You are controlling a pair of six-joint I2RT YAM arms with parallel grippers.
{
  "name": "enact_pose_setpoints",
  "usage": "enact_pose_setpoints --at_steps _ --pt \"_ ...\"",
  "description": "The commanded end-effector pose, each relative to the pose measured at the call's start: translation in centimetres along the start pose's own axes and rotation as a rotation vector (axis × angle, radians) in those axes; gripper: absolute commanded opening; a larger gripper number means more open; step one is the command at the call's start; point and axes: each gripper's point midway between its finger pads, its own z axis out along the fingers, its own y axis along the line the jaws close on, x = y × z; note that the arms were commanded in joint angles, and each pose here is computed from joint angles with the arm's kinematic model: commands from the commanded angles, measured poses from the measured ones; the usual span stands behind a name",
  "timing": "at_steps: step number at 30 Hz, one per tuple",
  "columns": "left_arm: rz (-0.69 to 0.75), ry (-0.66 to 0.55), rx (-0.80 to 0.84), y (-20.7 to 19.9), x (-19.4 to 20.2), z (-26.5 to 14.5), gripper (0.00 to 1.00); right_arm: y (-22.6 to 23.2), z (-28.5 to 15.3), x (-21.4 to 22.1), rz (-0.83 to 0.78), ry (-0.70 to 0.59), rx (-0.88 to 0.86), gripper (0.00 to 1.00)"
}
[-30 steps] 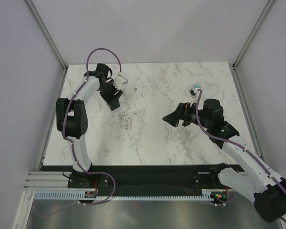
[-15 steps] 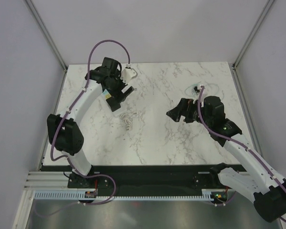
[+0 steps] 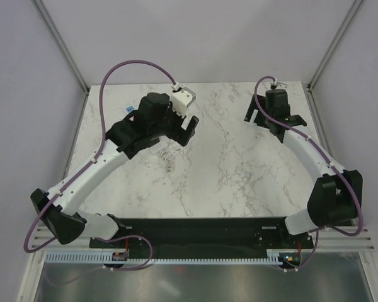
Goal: Insert the plug
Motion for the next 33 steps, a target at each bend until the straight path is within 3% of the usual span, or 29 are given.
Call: enact_pose_setpoints --at_steps 1,2,4,8,16,18,22,26,29,33 --pt "-0.186 -0.046 0.059 -1.7 -0.1 -2.1 1.00 -3.7 1.4 -3.2 -0.058 -0.058 0.146 0.95" --pt "-0.187 -0.030 0.072 -2.1 1.3 -1.9 1.00 -4.1 2.7 -2.8 -0.073 -0.040 0.165 0.95" --pt "-0.199 -0.114 0.097 -2.5 0.3 -3.3 1.00 -4.7 4.2 -2.6 -0.104 -0.027 0.168 0.93" --pt "-0.206 -0.185 0.084 -2.3 1.1 -4.5 1.00 -0.6 7.9 -0.8 -0.147 0.096 -0.040 0.87" --pt "-0.225 -0.319 -0.099 1.0 0.4 -7.0 0.97 13.1 12.6 3.2 -0.378 0.075 -0.257 0.87" --pt "-0.231 -0.328 -0.117 1.3 0.9 -7.3 0.96 17.1 13.8 4.5 -0.516 0.018 -0.412 0.91" --pt "-0.243 -0.365 -0.171 2.3 0.8 -8.2 0.95 21.6 16.0 5.8 -0.584 0.010 -0.619 0.91" --pt "-0.250 -0.402 -0.233 3.4 0.7 -9.2 0.95 25.3 17.9 5.8 -0.388 -0.029 -0.745 0.89" --pt "-0.254 -0.414 -0.265 4.0 0.8 -9.5 0.95 25.8 20.7 5.9 -0.187 -0.018 -0.681 0.88" --pt "-0.255 -0.406 -0.266 3.9 1.0 -9.1 0.95 27.3 22.1 7.1 -0.084 0.001 -0.692 0.86"
